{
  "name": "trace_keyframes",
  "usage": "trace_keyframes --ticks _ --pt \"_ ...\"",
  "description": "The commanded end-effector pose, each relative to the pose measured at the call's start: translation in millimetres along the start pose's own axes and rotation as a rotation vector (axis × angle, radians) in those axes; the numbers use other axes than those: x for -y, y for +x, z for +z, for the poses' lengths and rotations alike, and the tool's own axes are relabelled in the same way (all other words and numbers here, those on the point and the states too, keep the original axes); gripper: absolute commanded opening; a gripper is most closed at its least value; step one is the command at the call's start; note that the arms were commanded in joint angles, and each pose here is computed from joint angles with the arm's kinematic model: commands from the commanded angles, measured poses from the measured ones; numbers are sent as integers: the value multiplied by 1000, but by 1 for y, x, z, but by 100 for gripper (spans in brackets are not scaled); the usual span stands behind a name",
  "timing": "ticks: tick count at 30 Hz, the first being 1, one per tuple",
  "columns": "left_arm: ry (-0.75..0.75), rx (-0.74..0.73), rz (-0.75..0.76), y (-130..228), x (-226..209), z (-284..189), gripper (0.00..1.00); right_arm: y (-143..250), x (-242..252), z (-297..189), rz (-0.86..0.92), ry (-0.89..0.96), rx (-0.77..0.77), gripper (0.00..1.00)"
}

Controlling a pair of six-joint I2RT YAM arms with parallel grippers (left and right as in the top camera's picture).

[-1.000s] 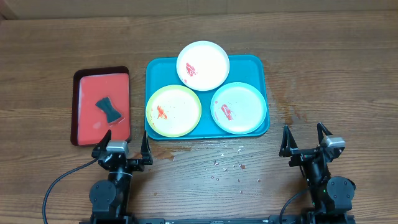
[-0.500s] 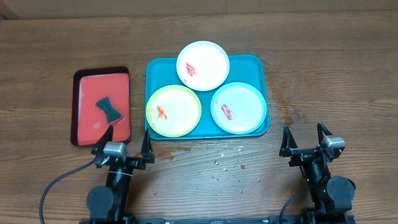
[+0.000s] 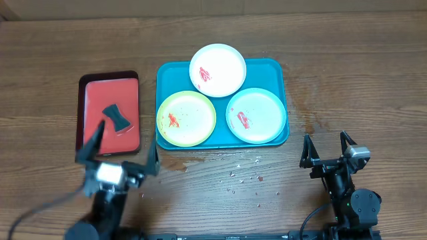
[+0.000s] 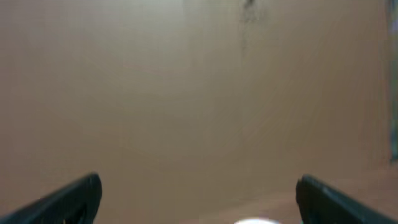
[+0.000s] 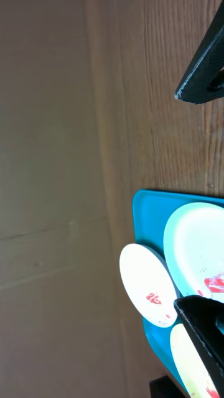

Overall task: Clean dirty plates on tray and stack at the side
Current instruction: 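Move the left gripper over the red tray to the sponge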

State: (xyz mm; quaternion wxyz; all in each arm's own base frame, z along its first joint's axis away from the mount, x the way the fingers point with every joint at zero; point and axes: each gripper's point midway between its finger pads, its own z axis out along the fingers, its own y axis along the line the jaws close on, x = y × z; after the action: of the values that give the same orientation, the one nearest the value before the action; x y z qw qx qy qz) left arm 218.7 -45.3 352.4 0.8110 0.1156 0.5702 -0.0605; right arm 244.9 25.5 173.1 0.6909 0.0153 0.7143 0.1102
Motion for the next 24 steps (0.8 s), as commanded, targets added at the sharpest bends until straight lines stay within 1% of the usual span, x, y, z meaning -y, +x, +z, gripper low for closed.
trace_keyframes --ticks 1,3,5,7,10,11,14,16,18,20,21,22,24 --pt "-64 -194 55 -15 -22 34 100 2 1 0 -4 5 2 100" --pt "-22 -337 37 0 -22 52 100 2 1 0 -4 5 2 100" --pt "70 -451 -7 12 -12 72 100 2 1 0 -4 5 2 100" --pt "126 -513 -39 22 -7 88 100 2 1 0 -4 5 2 100" --pt "128 -580 -67 37 -12 110 100 2 1 0 -4 5 2 100" --pt "99 -605 -97 41 -17 116 100 2 1 0 -4 5 2 100" --pt "-97 -754 -245 66 -48 123 100 2 1 0 -4 5 2 100" --pt "-189 -875 -270 82 -66 121 100 2 1 0 -4 5 2 100" --pt "-211 -968 -284 100 -73 125 100 2 1 0 -4 5 2 100" --pt "-227 -1008 -276 116 -76 126 100 2 1 0 -4 5 2 100" --pt "-270 -1034 -258 126 -84 124 100 2 1 0 -4 5 2 100" --pt "-339 -1060 -254 135 -94 120 100 2 1 0 -4 5 2 100" --pt "-580 -1089 -345 155 -121 107 100 2 1 0 -4 5 2 100"
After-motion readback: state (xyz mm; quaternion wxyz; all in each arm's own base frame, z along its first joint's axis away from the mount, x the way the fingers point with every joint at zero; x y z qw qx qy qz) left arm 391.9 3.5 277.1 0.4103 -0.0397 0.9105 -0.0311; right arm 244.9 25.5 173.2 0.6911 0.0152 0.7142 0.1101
